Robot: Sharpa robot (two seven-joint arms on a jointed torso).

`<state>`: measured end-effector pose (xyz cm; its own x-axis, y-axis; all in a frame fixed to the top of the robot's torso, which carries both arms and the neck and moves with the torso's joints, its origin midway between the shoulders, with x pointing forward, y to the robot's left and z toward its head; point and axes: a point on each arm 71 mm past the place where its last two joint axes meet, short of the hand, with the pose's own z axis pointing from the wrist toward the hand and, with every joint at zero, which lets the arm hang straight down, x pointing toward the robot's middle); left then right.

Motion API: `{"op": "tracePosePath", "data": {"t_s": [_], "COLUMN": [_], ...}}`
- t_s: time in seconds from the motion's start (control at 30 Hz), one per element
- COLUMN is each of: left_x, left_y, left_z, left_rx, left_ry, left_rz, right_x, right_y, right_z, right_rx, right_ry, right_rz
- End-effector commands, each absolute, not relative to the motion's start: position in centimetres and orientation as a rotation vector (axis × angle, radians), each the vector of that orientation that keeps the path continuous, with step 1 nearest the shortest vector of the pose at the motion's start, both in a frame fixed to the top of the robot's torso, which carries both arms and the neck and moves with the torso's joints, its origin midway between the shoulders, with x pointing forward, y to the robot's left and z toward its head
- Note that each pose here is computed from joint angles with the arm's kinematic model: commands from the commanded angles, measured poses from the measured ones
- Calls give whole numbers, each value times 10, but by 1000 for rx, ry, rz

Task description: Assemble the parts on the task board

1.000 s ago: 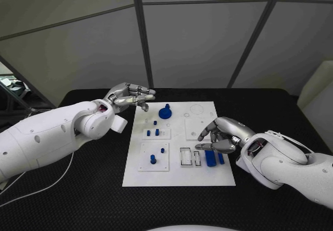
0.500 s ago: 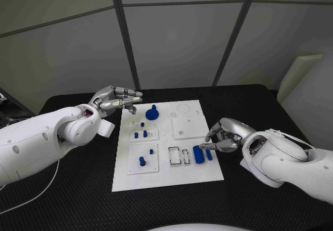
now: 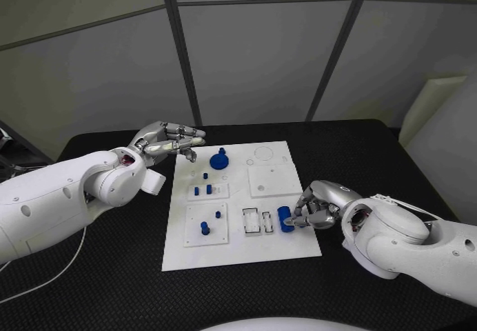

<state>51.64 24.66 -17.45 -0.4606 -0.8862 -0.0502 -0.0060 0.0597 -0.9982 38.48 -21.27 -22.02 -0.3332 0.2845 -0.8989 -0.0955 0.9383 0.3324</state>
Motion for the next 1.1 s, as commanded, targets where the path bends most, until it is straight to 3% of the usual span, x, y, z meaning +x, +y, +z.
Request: {"op": "tracePosePath", "data": {"t_s": [0.03, 0.8, 1.1], "left_x": [516, 516, 516], "left_y": [245, 245, 246], "left_z": [-173, -174, -174], "left_rx": [-915, -916, -916], "left_ry": [1592, 1596, 1597], "left_rz": [-1515, -1515, -1515], "right_x": [385, 391, 391], "right_y": [-210, -188, -188], "right_z": [-222, -241, -240], "right_rx": [98, 65, 137], "right_ry": [1869, 1904, 1874], "right_rz": [354, 372, 388]}}
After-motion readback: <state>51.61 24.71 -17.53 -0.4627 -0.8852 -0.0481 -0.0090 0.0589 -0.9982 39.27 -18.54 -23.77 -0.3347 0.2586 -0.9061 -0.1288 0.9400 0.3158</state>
